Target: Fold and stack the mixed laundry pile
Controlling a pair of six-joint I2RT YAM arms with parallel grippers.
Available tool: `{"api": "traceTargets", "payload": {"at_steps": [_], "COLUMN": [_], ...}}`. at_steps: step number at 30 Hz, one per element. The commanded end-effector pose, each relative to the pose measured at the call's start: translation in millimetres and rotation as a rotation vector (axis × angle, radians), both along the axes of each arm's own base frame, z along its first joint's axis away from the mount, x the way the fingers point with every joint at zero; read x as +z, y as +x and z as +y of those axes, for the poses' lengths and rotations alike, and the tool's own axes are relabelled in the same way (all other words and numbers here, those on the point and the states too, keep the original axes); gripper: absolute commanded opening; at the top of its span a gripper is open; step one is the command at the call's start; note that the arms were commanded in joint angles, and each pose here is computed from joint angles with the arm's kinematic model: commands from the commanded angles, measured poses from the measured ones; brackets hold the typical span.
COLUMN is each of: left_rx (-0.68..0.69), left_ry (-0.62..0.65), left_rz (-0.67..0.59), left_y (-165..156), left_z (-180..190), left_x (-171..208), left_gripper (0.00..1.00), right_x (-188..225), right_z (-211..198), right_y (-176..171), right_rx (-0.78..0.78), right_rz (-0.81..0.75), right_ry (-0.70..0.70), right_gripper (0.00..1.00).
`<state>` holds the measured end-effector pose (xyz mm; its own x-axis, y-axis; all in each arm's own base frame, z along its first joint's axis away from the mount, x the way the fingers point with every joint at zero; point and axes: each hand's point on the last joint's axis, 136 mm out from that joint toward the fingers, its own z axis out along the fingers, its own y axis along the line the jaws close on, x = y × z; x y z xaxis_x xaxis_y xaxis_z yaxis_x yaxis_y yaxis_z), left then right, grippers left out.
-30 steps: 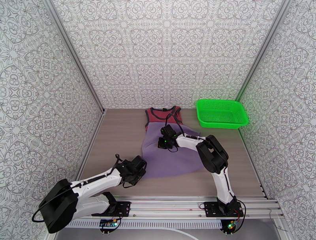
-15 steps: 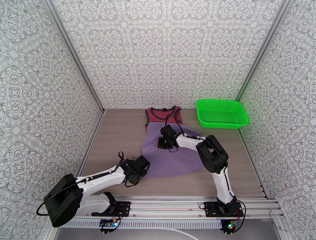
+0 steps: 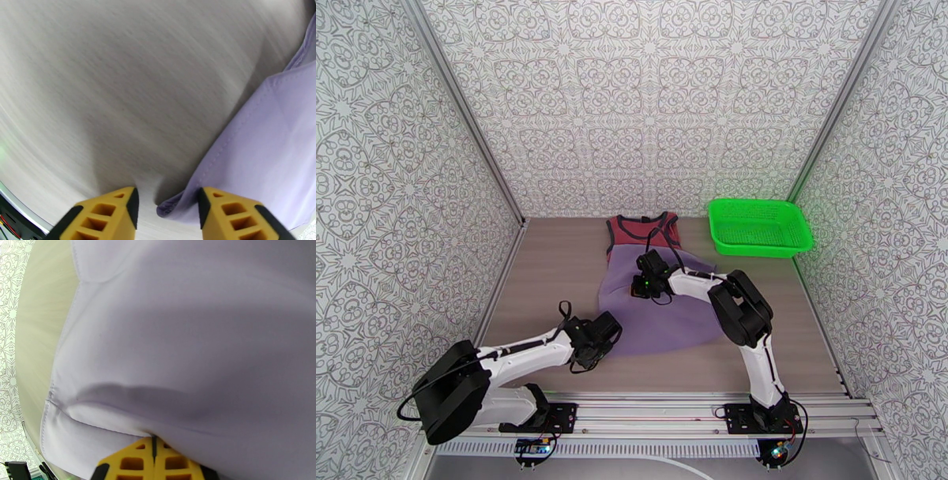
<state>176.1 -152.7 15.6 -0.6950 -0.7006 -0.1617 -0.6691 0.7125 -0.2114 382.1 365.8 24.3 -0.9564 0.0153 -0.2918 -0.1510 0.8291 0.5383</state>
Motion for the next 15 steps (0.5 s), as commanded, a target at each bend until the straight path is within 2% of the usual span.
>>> {"api": "traceTargets", "payload": {"at_steps": [1, 8, 15], "left_rx": [-0.053, -0.087, -0.048], "left_ry": [-0.116, -0.103, -0.114], "left_rz": [0.105, 0.161, 0.148], "left_y": [-15, -19, -12], "left_z": [-32, -13, -1], "left_x": [5, 30, 27], "left_gripper": [0.48, 0.49, 0.49], "right_x": [-36, -37, -36], "right_z": [-10, -8, -7], "right_y": [-21, -22, -22], "right_rx": [0.004, 0.012, 0.020], "right_rz": [0.110, 0.111, 0.109], "right_ry": [-0.052, -0.043, -0.034], "right_gripper": [0.00, 0.00, 0.00]}}
